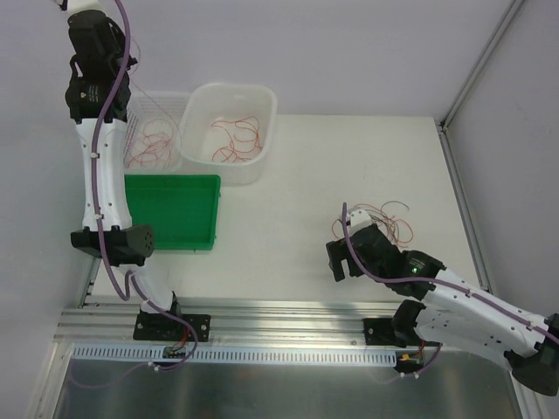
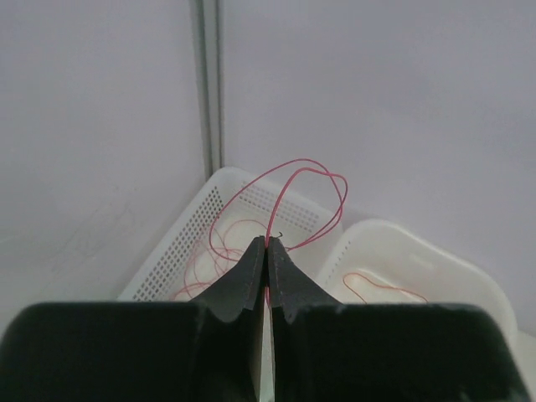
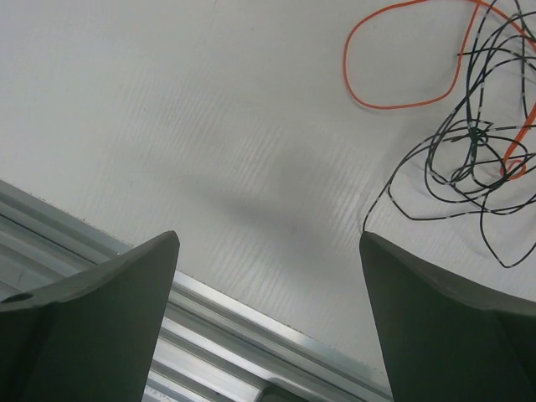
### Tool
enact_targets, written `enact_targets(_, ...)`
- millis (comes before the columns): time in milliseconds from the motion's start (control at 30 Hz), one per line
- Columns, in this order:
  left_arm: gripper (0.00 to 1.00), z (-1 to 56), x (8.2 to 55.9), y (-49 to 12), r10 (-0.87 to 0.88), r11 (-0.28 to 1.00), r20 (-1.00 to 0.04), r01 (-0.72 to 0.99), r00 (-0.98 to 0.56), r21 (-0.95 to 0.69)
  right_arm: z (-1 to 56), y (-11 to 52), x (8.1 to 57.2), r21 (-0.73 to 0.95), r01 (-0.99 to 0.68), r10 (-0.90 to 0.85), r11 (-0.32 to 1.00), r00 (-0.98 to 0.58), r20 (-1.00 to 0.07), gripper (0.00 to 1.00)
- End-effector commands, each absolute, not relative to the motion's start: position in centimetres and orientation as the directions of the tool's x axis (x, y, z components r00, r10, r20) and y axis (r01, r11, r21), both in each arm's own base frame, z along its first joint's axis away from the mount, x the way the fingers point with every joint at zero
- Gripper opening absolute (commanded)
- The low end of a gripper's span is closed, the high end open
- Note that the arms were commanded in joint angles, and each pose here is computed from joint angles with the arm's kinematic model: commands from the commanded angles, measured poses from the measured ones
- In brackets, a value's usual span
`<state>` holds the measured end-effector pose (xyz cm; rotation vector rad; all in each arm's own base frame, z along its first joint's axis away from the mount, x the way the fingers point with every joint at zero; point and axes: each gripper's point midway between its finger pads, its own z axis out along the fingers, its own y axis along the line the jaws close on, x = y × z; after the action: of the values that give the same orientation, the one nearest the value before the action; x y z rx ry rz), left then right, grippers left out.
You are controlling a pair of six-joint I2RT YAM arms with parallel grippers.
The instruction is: Untangle the cables
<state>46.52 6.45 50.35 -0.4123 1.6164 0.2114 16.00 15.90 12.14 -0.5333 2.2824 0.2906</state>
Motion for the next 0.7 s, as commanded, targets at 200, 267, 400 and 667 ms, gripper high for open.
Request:
enact_targets(200,0.00,50.7,52.5,12.1,-0.159,0.859,-0.978,-0.469,0.139,-0.206,12.6,19.5,16.8,0.092,-0.533,-0.311,0.841,-0.616,-0.724,0.94)
enact_targets(267,0.00,48.2,54.9,12.7,-0.159,0.856,-0.981,-0.480,0.113,-0.194,12.8,19.8,16.9,0.089,-0.543,-0.322,0.835,-0.613,-0.721,0.95)
enact_targets(400,0.05,42.3,58.5,14.0,-0.174,0.842,-0.984,-0.513,0.036,-0.168,12.8,20.1,17.0,0.082,-0.554,-0.337,0.828,-0.609,-0.718,0.95)
enact_targets(667,0.69,35.3,57.8,14.9,-0.227,0.816,-0.969,-0.562,-0.100,-0.133,13.6,19.0,17.6,0.052,-0.510,-0.315,0.858,-0.604,-0.733,0.95)
